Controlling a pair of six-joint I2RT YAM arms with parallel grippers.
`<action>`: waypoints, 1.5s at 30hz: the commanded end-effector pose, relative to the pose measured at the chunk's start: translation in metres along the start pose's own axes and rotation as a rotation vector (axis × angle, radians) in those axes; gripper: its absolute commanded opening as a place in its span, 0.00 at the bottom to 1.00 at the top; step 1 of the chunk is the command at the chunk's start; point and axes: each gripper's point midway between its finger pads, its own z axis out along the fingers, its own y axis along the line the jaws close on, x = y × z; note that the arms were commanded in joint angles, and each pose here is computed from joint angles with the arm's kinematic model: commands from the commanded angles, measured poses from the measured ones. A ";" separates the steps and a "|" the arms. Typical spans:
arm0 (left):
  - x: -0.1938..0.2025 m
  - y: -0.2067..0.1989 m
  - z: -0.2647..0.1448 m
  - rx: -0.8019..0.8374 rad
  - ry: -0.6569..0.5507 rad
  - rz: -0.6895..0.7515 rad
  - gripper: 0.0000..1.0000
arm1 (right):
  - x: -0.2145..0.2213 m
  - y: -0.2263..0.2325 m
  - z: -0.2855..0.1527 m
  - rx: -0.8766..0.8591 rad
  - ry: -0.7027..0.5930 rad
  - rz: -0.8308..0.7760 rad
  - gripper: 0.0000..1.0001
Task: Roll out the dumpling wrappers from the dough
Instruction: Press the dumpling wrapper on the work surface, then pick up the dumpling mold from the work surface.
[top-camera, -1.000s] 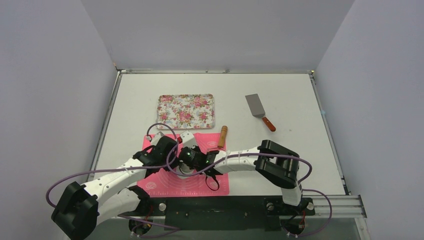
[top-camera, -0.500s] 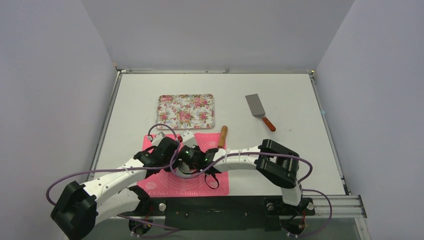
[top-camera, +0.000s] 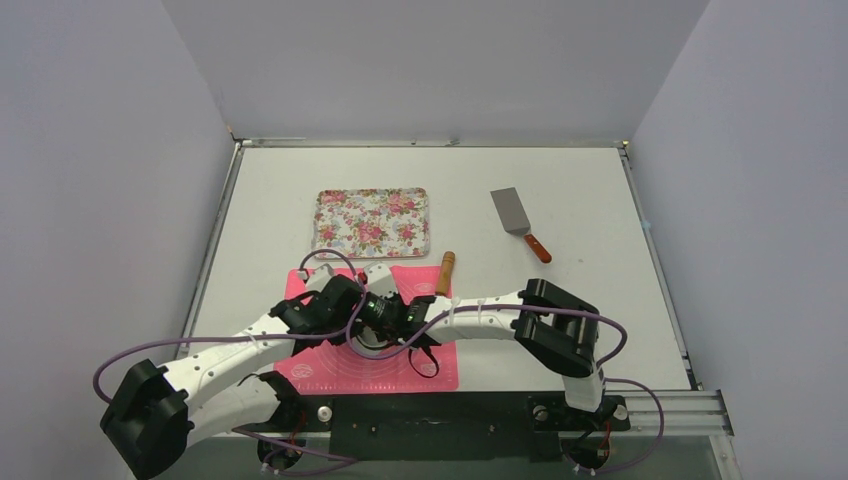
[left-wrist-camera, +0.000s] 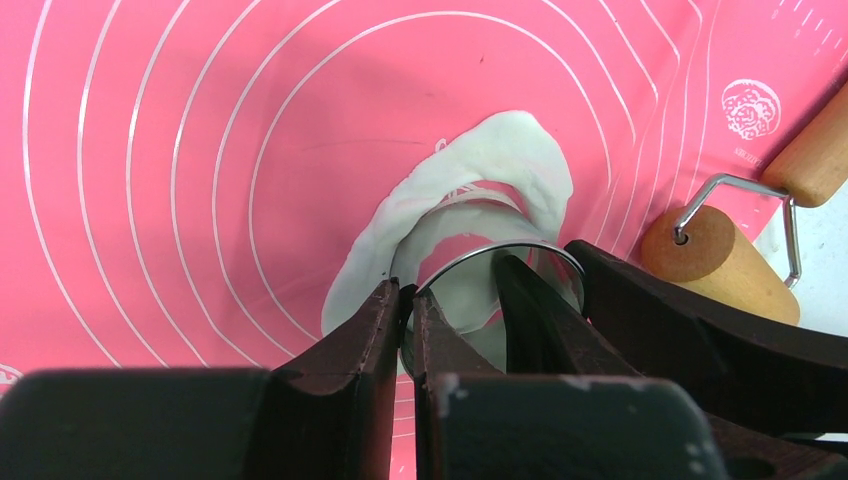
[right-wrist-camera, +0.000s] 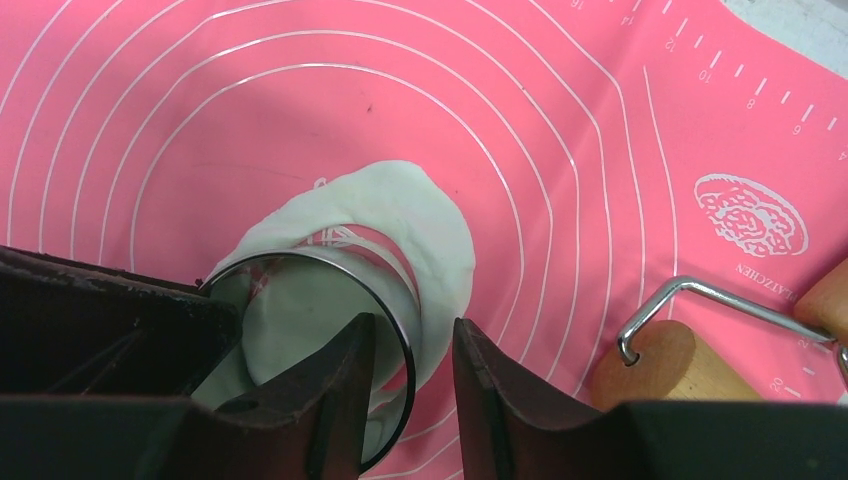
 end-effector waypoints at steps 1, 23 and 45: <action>0.006 -0.009 -0.012 0.001 -0.011 0.075 0.00 | -0.021 0.016 -0.018 -0.076 -0.016 -0.013 0.32; -0.015 -0.030 -0.049 0.083 -0.088 0.061 0.00 | -0.089 0.017 -0.097 -0.211 -0.193 0.107 0.61; -0.075 0.033 -0.066 -0.129 -0.253 -0.060 0.00 | -0.127 -0.123 -0.151 -0.072 -0.398 0.524 0.77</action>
